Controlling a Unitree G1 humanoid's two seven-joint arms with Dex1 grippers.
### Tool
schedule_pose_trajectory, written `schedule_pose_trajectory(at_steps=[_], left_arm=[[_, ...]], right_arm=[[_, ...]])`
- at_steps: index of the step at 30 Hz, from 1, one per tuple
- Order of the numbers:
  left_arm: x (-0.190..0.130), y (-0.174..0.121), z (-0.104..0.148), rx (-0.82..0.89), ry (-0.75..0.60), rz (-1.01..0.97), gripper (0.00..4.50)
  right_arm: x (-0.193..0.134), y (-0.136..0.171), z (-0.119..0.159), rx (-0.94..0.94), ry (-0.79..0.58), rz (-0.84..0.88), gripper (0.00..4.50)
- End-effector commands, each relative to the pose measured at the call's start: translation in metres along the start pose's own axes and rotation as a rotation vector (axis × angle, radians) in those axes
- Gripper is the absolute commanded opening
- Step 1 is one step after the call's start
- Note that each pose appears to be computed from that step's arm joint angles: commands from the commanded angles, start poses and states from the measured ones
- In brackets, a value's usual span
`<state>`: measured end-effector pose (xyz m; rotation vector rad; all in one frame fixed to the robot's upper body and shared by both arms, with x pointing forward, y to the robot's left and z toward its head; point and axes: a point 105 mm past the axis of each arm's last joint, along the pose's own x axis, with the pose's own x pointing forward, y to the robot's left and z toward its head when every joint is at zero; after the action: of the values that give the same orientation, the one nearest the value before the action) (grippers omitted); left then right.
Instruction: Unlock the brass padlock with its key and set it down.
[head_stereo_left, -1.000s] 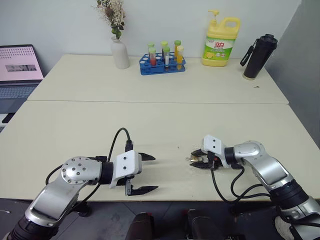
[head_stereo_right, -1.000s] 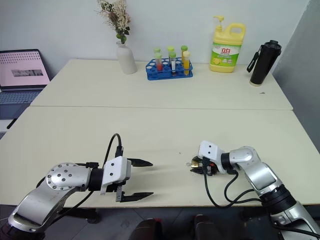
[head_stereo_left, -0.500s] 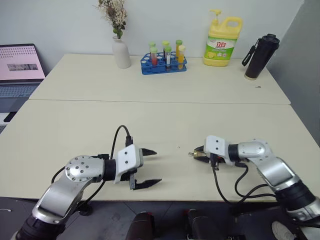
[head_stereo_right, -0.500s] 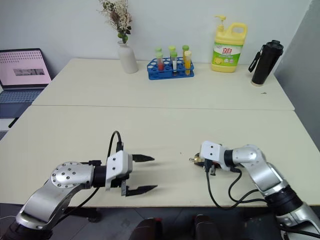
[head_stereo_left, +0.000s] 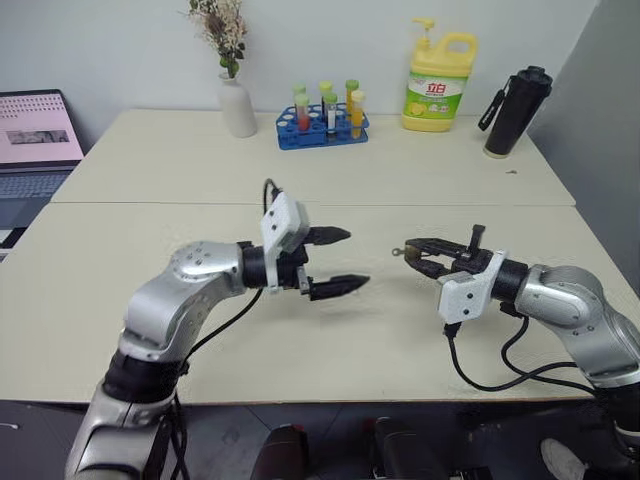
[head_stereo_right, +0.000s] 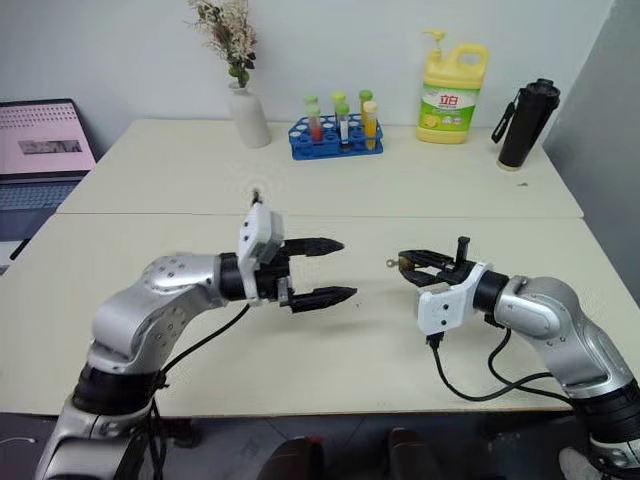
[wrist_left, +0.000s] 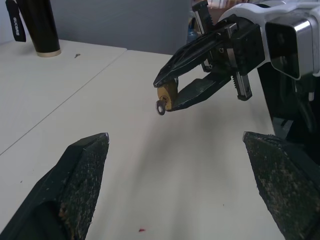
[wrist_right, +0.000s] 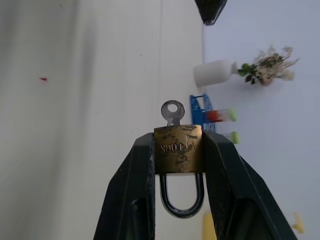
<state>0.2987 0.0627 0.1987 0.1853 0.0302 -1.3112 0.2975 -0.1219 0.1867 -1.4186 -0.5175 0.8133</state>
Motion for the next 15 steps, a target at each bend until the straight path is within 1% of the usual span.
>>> schedule_pose_trajectory(at_steps=[1,4,9,15], left_arm=[[0.008,0.008,0.011,0.012,-0.017,-0.017,4.5],[0.013,0.014,0.017,-0.008,-0.031,-0.027,4.5],[0.017,0.011,0.019,-0.026,-0.03,-0.082,4.5],[0.025,0.008,0.017,-0.044,-0.008,-0.14,4.5]], right_arm=[[-0.003,-0.018,0.005,-0.082,-0.029,-0.1,0.92],[-0.002,-0.021,0.01,-0.093,-0.054,-0.128,0.92],[-0.002,-0.021,0.017,-0.117,-0.1,-0.128,0.92],[-0.002,-0.028,0.022,-0.136,-0.139,-0.153,0.92]])
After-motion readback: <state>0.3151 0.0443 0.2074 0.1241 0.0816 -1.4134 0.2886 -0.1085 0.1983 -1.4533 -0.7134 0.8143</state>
